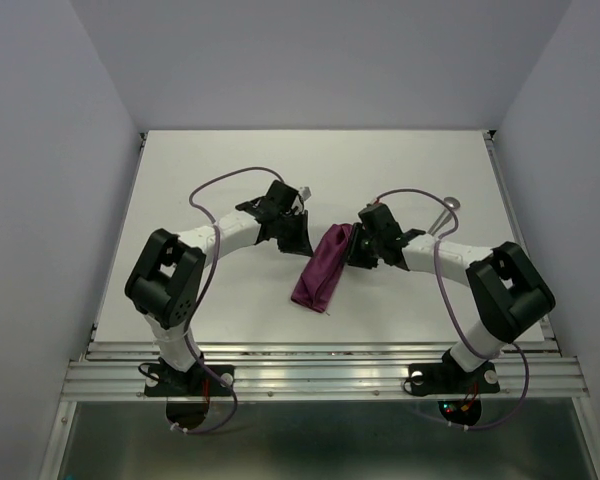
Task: Fold the napkin into a case and place the utensils inside
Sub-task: Smooth out the smaller rectangle-folded napkin at the center of the board.
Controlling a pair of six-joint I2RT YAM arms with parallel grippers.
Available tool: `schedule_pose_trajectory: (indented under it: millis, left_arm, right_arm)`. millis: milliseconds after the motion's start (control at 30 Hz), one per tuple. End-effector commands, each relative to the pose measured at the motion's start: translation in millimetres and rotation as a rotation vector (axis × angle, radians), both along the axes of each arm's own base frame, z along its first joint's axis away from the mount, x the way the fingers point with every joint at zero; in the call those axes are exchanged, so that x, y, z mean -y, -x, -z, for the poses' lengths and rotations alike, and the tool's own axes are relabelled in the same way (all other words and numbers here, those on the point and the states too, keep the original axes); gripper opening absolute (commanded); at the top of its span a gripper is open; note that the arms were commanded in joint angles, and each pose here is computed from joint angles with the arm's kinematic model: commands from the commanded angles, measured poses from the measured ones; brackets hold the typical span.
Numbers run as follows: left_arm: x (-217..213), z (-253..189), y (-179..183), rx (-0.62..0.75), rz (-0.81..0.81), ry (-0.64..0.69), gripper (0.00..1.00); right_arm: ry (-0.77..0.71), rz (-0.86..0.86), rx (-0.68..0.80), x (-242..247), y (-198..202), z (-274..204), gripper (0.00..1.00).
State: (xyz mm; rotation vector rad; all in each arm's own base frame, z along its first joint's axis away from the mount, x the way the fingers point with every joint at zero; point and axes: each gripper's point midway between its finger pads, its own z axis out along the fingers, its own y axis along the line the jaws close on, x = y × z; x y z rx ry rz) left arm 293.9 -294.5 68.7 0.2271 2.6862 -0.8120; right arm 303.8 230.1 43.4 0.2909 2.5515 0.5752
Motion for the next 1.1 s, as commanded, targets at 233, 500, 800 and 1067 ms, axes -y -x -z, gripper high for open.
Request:
schedule_pose_trajectory:
  millis: [233,500,800,1067]
  left_arm:
    - [-9.8,-40.8,-13.4,0.116,-0.046,0.054,0.00]
    - [-22.7,-55.0,-30.9,0.173,-0.103,0.041,0.00]
    - [-49.7,-55.3,-40.9,0.240,-0.162,-0.120,0.00]
    - [-49.5,-48.2,-31.7,0.243,-0.113,-0.173,0.00]
  right_arm:
    - [-0.085,-0.034,-0.009,-25.6,-7.5,13.1,0.14]
    - [-0.038,-0.014,0.041,-25.5,-29.3,11.3,0.07]
    - [0.026,-0.017,0.102,-28.6,-72.2,8.2,0.09]
    - [0.008,-0.016,0.111,-21.7,-57.9,-15.4,0.37]
